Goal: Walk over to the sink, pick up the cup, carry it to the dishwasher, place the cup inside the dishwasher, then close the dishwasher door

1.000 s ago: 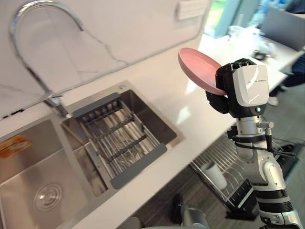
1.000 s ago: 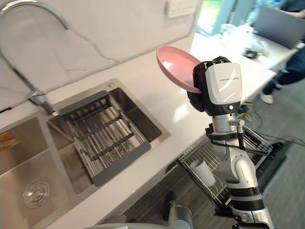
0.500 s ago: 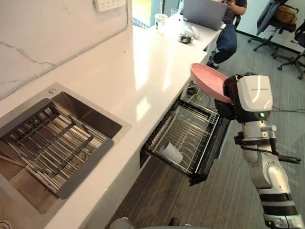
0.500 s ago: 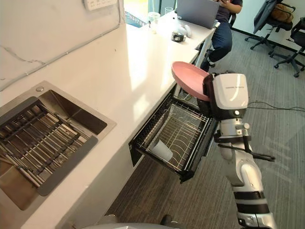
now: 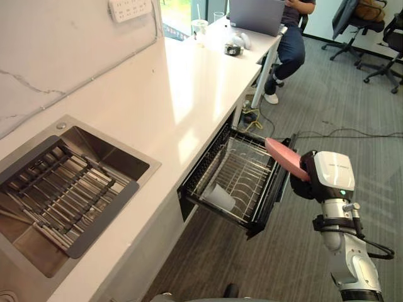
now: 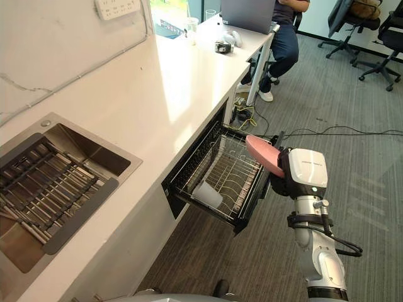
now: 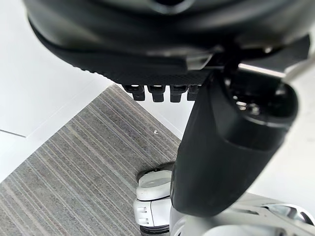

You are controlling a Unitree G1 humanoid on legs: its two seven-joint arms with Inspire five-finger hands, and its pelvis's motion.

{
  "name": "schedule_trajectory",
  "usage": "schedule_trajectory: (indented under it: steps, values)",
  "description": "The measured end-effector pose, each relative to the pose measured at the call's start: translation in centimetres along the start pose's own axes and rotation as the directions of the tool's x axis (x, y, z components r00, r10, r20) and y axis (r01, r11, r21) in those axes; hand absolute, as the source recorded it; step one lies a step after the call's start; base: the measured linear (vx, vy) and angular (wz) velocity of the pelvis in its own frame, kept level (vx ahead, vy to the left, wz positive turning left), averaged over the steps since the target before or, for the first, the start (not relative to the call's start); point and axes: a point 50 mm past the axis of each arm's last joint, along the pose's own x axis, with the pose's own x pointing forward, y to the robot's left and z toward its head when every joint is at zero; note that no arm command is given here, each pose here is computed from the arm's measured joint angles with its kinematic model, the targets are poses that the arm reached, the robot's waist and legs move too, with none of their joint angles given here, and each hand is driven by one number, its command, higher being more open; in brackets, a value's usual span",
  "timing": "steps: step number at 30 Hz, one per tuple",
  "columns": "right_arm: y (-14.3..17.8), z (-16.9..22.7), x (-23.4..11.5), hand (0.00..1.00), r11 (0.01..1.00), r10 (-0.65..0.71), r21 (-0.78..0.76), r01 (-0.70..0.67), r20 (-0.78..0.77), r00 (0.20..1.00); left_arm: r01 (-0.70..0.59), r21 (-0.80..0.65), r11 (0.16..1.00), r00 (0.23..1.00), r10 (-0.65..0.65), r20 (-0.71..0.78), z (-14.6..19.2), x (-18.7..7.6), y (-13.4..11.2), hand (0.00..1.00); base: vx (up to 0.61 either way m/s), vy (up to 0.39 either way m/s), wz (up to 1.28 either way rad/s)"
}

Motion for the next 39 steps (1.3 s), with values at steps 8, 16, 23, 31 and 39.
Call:
schedule_trajectory:
  steps: [8, 16, 23, 31, 39]
  values:
    - [-1.3, 1.8, 8.1, 0.0, 0.996, -0.025, -0.08, 0.028, 0.033, 0.999, 0.071, -0.031, 0.997, 0.975, -0.063, 0.214, 7.9, 0.5, -2.1, 1.0, -0.13, 0.069, 0.08]
    - [-9.1, 4.1, 16.2, 0.0, 0.968, -0.134, -0.201, 0.151, 0.099, 0.986, 0.207, -0.094, 0.974, 0.911, -0.157, 0.382, 14.2, -0.5, -4.7, 1.0, -0.09, 0.088, 0.04]
    - [-14.0, 3.4, 18.8, 1.0, 0.951, -0.176, -0.261, 0.168, -0.009, 0.984, 0.285, -0.069, 0.956, 0.865, -0.226, 0.448, 16.6, -1.5, -6.4, 1.0, -0.02, 0.118, 0.08]
    - [-15.5, 1.1, 19.1, 1.0, 0.95, -0.189, -0.283, 0.131, -0.188, 0.964, 0.305, -0.039, 0.952, 0.849, -0.253, 0.463, 17.2, -1.8, -6.9, 1.0, 0.02, 0.083, 0.04]
    - [-17.5, -0.2, 18.9, 1.0, 0.945, -0.244, -0.273, 0.182, -0.213, 0.946, 0.316, -0.027, 0.948, 0.852, -0.271, 0.448, 17.1, -1.8, -7.0, 1.0, 0.01, 0.024, -0.04]
